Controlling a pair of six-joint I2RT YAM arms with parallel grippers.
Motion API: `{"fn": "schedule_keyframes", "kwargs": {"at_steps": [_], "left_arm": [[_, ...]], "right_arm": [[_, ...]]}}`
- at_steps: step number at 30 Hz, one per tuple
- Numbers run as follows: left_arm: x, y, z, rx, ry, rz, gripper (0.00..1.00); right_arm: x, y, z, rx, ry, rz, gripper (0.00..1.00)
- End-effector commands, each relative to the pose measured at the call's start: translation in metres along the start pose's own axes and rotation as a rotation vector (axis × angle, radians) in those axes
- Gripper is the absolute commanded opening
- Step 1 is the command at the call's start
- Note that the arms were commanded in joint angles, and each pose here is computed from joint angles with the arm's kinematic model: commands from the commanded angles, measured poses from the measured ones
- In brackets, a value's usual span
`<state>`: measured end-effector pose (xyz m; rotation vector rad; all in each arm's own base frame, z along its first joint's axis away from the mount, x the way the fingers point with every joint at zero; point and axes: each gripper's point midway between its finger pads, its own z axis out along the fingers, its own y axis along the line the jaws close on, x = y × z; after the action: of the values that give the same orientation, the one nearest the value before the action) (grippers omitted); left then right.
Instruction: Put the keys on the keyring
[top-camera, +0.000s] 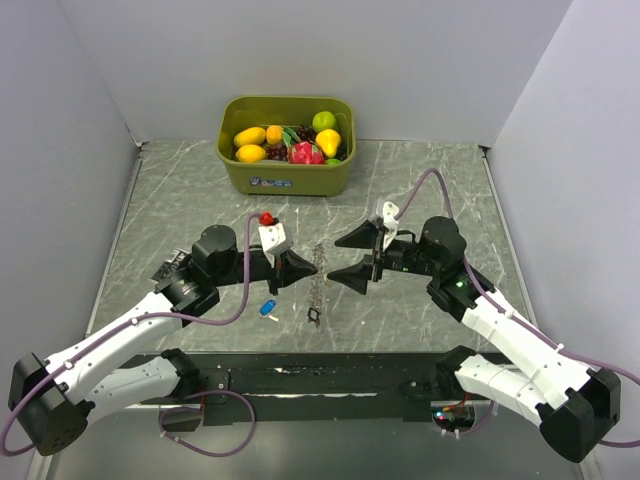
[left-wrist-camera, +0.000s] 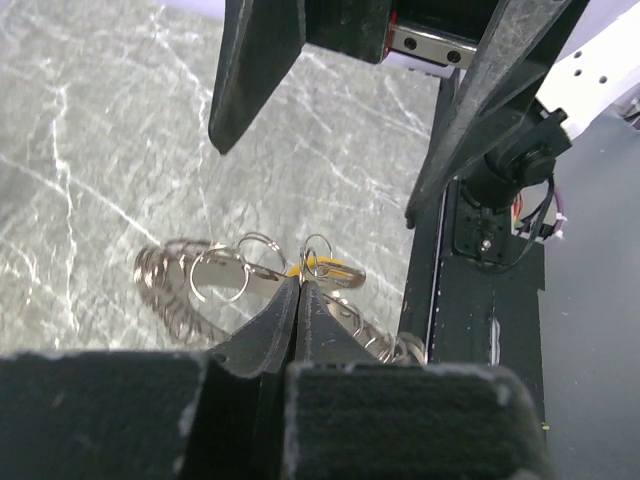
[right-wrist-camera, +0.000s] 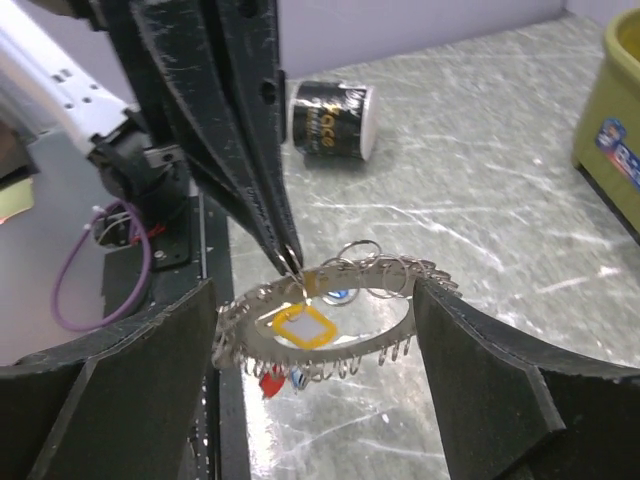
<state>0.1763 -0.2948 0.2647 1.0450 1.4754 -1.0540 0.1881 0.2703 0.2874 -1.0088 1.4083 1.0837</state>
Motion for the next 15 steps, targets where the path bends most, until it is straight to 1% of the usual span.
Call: {"fn": "schedule_keyframes", "kwargs": {"at_steps": [1, 4, 5, 8, 10, 12, 15], "left_arm": [[-0.031, -0.015, -0.001, 0.076, -0.117, 0.095, 0.01], [-0.030, -0.017, -0.001, 0.089, -0.123, 0.104, 0.01], [-0.030, -0.020, -0.001, 0.106, -0.124, 0.109, 0.01], [-0.030, -0.025, -0.001, 0.137, -0.128, 0.116, 0.01], [-0.031, -0.026, -0.002, 0.145, -0.133, 0.120, 0.01], [-0.031, -0.029, -0.002, 0.161, -0.132, 0.122, 0.01], [-0.033, -0.031, -0.003, 0.175, -0.133, 0.124, 0.01]], "right_arm": [[-0.020, 0.021, -0.002, -0.132, -0.068, -0.082, 0.84], [-0.024, 0.034, -0.003, -0.219, -0.067, -0.092, 0.81], [-0.024, 0.037, -0.003, -0.244, -0.067, -0.095, 0.78], [-0.023, 0.041, -0.002, -0.283, -0.056, -0.085, 0.75], [-0.025, 0.043, -0.001, -0.306, -0.047, -0.083, 0.71], [-0.021, 0.042, 0.001, -0.319, -0.036, -0.069, 0.64], [-0.018, 0.037, 0.005, -0.308, -0.026, -0.054, 0.61]]}}
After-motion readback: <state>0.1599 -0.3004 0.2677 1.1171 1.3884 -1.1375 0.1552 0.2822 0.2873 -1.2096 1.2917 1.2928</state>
